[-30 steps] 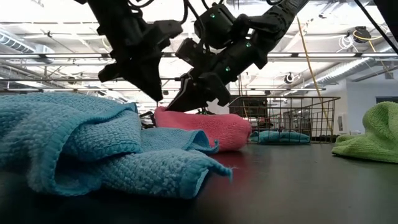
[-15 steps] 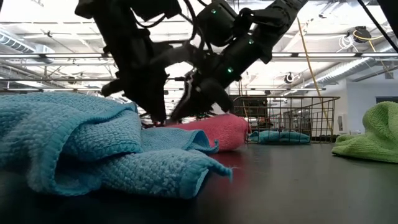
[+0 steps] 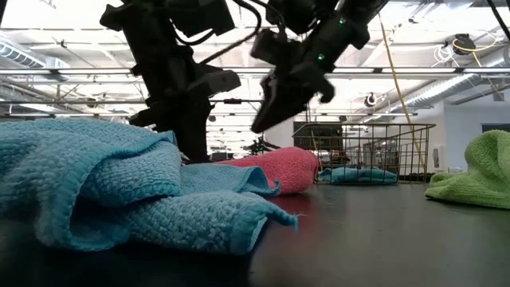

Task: Fold microfiber towels
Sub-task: Fold the pink towel

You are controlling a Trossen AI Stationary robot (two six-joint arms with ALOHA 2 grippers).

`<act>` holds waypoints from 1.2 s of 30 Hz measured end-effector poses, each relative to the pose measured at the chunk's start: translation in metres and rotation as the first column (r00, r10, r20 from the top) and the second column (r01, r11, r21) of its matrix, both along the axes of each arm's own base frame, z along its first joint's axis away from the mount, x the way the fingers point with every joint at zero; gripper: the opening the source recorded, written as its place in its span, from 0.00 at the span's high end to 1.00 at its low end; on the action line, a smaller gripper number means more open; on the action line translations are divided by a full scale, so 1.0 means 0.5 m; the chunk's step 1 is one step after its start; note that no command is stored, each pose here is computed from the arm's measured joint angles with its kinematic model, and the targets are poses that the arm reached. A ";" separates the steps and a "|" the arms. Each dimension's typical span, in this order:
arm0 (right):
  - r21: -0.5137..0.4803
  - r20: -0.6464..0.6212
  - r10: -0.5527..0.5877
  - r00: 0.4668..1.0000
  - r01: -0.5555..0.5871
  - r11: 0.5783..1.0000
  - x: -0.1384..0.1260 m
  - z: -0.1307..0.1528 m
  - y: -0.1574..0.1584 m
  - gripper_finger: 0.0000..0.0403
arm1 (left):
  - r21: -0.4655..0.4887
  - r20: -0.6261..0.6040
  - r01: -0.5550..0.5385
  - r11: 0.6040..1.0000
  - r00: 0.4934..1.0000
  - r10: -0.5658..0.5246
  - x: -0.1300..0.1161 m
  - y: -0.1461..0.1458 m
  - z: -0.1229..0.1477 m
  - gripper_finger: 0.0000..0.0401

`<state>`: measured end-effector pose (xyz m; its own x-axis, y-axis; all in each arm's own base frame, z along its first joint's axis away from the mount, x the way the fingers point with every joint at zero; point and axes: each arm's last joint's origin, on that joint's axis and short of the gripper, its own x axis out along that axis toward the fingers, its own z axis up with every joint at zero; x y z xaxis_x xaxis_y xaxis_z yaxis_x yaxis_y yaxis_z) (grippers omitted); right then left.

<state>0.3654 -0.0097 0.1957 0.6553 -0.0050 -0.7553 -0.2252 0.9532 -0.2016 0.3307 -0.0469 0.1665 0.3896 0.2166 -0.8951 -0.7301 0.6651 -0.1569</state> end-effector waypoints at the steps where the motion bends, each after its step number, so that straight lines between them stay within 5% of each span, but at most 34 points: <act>1: 0.040 -0.026 -0.003 1.000 0.004 0.999 -0.004 -0.003 -0.005 0.78 | 0.000 -0.001 0.000 1.000 1.000 0.000 0.000 0.000 0.000 0.95; 7: 0.136 -0.098 -0.023 0.995 0.036 0.990 -0.019 -0.021 -0.029 0.78 | -0.010 -0.006 0.005 1.000 1.000 -0.005 -0.001 -0.001 0.000 0.95; 36: 0.218 0.004 -0.151 0.989 0.146 0.965 -0.062 -0.111 -0.047 0.78 | -0.025 0.005 -0.030 0.999 1.000 0.030 0.000 -0.001 0.000 0.95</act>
